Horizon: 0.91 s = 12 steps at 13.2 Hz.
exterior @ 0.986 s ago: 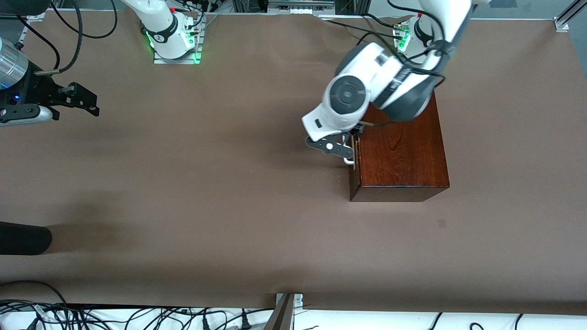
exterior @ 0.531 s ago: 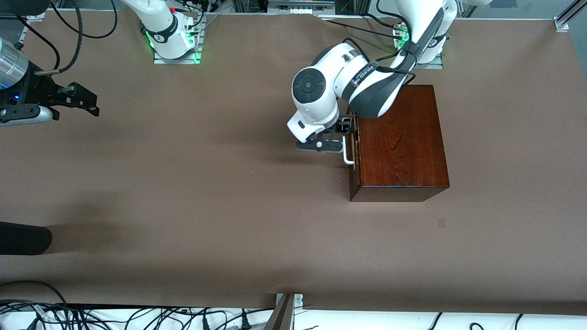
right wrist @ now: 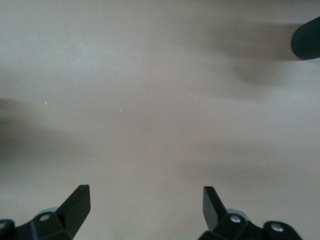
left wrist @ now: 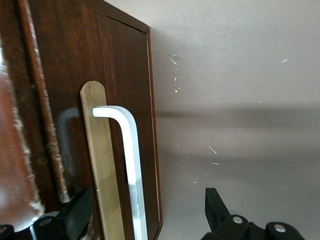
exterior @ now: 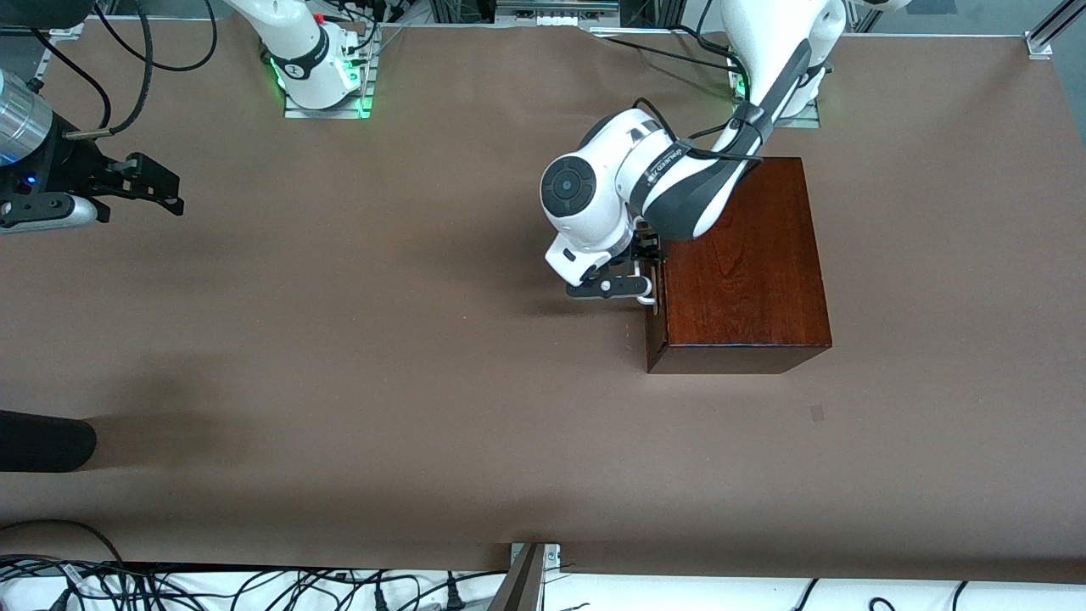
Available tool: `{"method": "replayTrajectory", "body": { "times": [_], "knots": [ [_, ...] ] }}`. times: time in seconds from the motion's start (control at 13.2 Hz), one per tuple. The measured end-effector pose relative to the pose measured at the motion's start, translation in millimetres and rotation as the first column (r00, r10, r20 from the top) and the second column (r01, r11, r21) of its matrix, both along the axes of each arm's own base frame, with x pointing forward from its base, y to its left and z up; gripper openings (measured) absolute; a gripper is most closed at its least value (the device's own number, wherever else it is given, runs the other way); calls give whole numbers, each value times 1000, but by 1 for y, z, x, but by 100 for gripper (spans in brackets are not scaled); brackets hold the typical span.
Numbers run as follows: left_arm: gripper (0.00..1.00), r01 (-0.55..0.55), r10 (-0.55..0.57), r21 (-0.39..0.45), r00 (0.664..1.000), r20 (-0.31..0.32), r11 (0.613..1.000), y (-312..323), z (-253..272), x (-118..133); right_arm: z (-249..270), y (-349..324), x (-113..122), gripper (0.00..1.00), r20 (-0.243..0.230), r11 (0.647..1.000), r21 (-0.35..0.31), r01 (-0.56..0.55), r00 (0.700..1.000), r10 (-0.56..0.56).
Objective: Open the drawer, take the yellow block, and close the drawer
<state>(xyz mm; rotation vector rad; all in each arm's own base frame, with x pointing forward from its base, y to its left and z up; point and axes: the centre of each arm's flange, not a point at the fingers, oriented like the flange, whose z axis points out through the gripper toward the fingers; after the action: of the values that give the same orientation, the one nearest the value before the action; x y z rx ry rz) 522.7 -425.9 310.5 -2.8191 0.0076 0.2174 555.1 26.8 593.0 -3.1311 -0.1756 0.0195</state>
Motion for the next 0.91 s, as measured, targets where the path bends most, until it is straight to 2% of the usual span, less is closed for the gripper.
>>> {"method": "replayTrajectory", "body": {
  "times": [0.61, 0.91],
  "knots": [
    [100, -17, 17, 4, 998, 53, 1000, -3, -18, -6, 0, 0, 0, 100, 0, 1000, 0, 0, 1000, 0],
    [100, 9, -10, 28, 999, 44, 1000, -18, -39, -27, 0, 0, 0, 100, 0, 1000, 0, 0, 1000, 0]
  ]
}}
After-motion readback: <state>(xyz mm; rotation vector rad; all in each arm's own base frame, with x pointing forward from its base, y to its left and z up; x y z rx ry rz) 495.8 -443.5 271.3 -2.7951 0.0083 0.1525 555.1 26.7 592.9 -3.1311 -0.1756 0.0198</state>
